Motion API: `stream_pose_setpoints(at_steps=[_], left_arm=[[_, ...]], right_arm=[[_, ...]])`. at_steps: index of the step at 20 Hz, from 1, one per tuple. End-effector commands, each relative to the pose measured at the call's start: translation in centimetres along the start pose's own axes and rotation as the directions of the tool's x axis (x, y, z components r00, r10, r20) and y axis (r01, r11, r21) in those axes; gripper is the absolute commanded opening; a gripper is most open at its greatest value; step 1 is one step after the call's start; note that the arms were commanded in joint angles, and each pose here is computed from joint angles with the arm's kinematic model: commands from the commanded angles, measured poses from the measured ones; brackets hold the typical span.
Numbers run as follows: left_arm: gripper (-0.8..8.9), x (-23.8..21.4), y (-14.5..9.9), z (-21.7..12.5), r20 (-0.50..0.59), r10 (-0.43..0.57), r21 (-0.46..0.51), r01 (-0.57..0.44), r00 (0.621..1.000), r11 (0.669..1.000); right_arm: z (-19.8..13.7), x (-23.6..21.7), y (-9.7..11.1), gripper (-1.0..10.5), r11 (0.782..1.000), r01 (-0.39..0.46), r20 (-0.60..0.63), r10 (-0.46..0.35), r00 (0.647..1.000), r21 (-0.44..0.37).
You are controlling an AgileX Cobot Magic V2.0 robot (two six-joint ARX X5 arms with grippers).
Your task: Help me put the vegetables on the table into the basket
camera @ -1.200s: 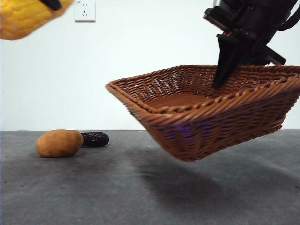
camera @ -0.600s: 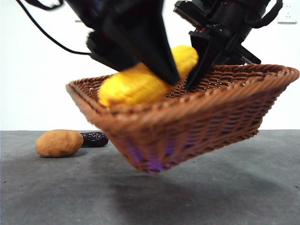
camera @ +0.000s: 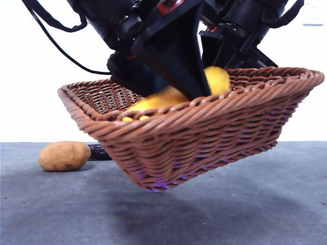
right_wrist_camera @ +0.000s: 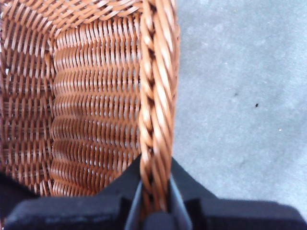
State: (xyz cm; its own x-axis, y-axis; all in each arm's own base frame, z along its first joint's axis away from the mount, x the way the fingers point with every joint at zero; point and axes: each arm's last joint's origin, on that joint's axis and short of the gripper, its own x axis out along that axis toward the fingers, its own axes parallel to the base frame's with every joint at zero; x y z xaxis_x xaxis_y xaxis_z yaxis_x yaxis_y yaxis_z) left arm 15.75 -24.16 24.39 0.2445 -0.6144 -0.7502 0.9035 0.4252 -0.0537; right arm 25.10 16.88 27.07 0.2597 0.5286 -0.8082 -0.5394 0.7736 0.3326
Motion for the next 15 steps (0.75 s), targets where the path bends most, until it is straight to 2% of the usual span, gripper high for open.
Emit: stream_pose_setpoints(at_steps=[1,4,6,8,10,12,15], left_arm=[[4.41,0.3,-0.2,-0.3,-0.014,-0.030,0.010,0.030,0.999,0.999],[4.41,-0.5,-0.1,-0.3,-0.035,-0.019,0.005,0.019,0.999,1.000],[4.41,-2.4,0.2,0.0,-0.012,-0.002,0.014,0.002,1.000,1.000],[4.41,-5.2,1.0,0.5,0.010,0.089,0.033,-0.089,0.996,0.995],[4.41,-8.3,2.4,0.3,-0.001,0.244,0.093,-0.243,0.970,0.966],[4.40,-10.6,4.7,-0.4,-0.011,0.383,0.131,-0.378,0.924,0.916],[4.40,-12.5,9.1,-2.2,-0.061,0.469,0.125,-0.459,0.881,0.879]], right_arm=[[0.0,0.3,-0.1,-0.1,1.000,-0.007,-0.002,0.007,1.000,0.008],[0.0,0.3,-0.3,-0.1,0.998,0.064,0.009,-0.064,0.998,-0.007],[0.1,0.1,-1.1,-0.1,0.997,0.080,0.017,-0.080,0.997,0.012],[0.2,-0.3,-2.1,-0.1,0.995,0.095,0.025,-0.096,0.995,0.037],[0.3,-0.7,-3.0,-0.1,0.997,0.066,0.033,-0.068,0.997,0.049],[0.4,-1.1,-4.0,-0.1,0.997,0.033,0.043,-0.036,0.998,0.066],[0.4,-1.6,-5.0,-0.1,0.998,0.005,0.055,-0.008,0.998,0.063]])
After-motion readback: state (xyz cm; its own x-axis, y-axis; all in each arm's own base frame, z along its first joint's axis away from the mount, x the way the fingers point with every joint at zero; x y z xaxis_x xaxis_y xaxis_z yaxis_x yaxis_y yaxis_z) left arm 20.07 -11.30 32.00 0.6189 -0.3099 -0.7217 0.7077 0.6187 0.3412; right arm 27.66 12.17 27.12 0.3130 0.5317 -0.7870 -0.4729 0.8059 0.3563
